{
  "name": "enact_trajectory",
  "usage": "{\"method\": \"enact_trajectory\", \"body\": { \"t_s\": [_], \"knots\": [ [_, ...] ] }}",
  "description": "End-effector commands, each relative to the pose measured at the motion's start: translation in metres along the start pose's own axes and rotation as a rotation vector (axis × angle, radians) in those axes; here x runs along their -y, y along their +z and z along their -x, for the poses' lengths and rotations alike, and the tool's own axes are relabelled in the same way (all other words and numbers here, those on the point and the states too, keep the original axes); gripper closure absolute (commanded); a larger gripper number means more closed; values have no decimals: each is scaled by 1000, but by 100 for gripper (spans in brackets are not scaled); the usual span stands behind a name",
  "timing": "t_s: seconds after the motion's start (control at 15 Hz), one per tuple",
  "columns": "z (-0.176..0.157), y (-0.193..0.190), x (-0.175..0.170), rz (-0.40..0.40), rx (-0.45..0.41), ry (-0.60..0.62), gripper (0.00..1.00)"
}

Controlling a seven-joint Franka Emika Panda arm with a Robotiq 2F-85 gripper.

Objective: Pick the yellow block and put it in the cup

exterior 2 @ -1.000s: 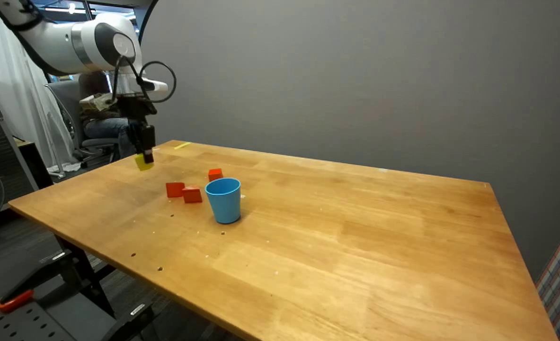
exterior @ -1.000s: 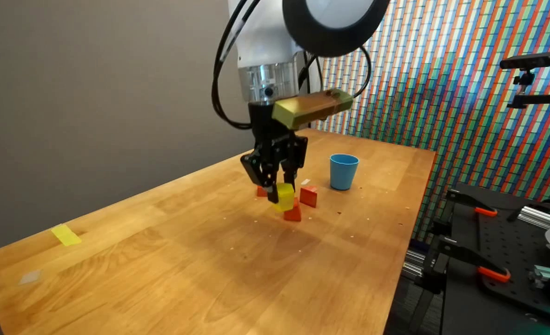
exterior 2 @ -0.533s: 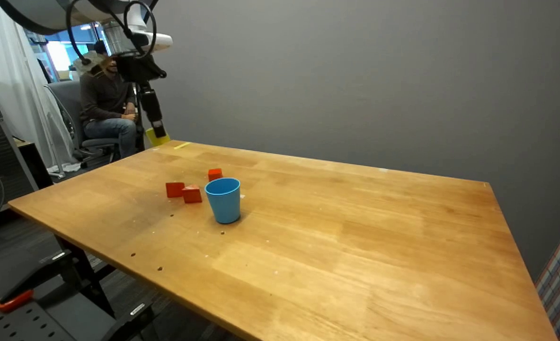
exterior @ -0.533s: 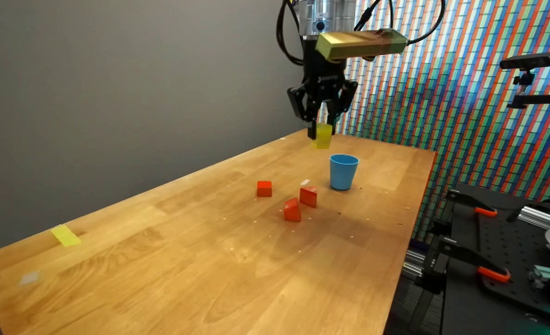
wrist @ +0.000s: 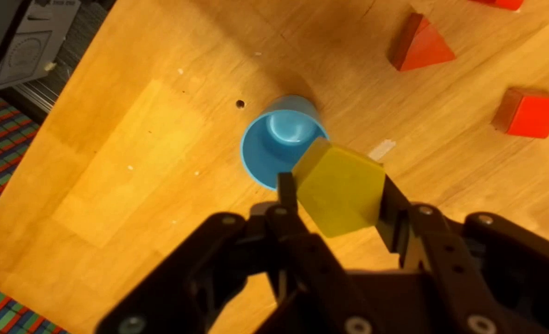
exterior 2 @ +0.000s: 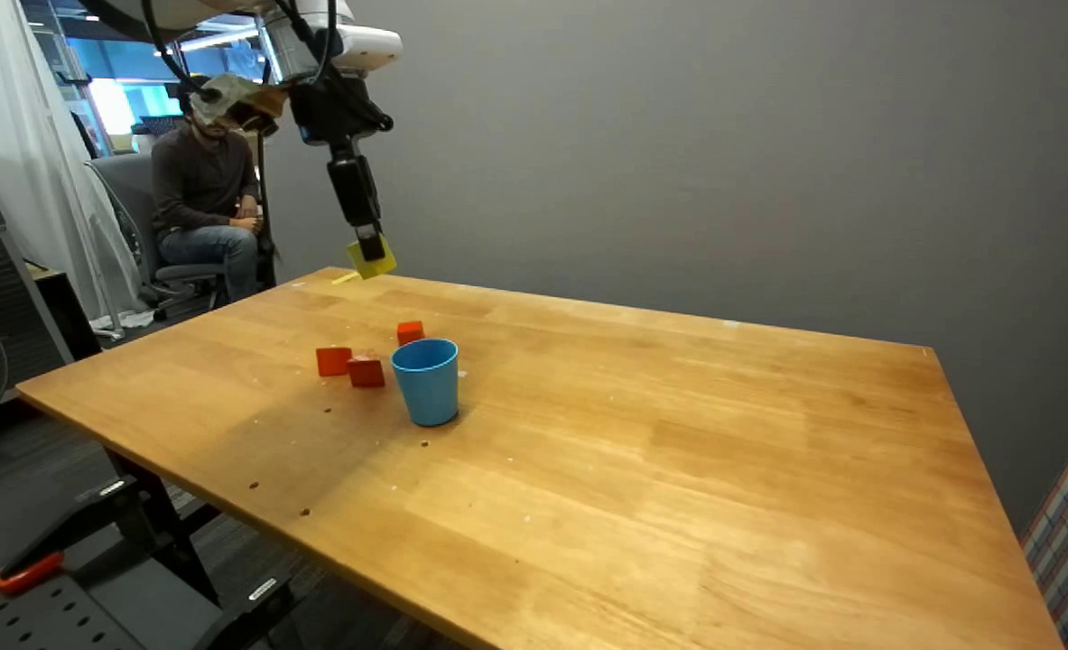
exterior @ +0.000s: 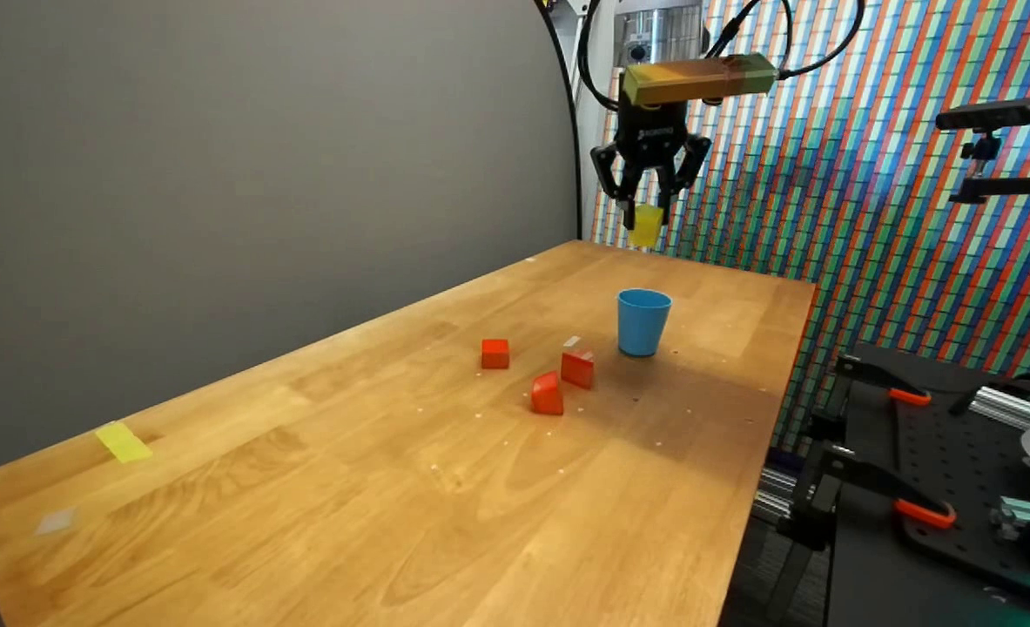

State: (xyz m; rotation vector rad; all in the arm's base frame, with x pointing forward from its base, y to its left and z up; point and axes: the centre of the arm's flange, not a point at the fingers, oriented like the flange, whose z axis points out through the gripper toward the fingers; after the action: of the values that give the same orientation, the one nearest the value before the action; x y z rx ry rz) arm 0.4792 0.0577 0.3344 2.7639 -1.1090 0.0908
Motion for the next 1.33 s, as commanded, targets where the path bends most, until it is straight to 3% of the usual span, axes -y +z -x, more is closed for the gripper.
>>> {"method": "enact_trajectory", "body": {
  "t_s": [0.0, 0.53, 1.07, 1.13, 1.2, 1.27],
  "knots": [
    [-19, 13, -9, 24, 13, 53, 82],
    [-37, 73, -6, 89, 109, 63, 82],
    [-43, 96, 17, 121, 98, 24, 82],
    [-44, 96, 17, 115, 100, 26, 69],
    [-45, 95, 17, 113, 96, 30, 32],
    [-46, 95, 17, 110, 96, 31, 31]
  ]
}}
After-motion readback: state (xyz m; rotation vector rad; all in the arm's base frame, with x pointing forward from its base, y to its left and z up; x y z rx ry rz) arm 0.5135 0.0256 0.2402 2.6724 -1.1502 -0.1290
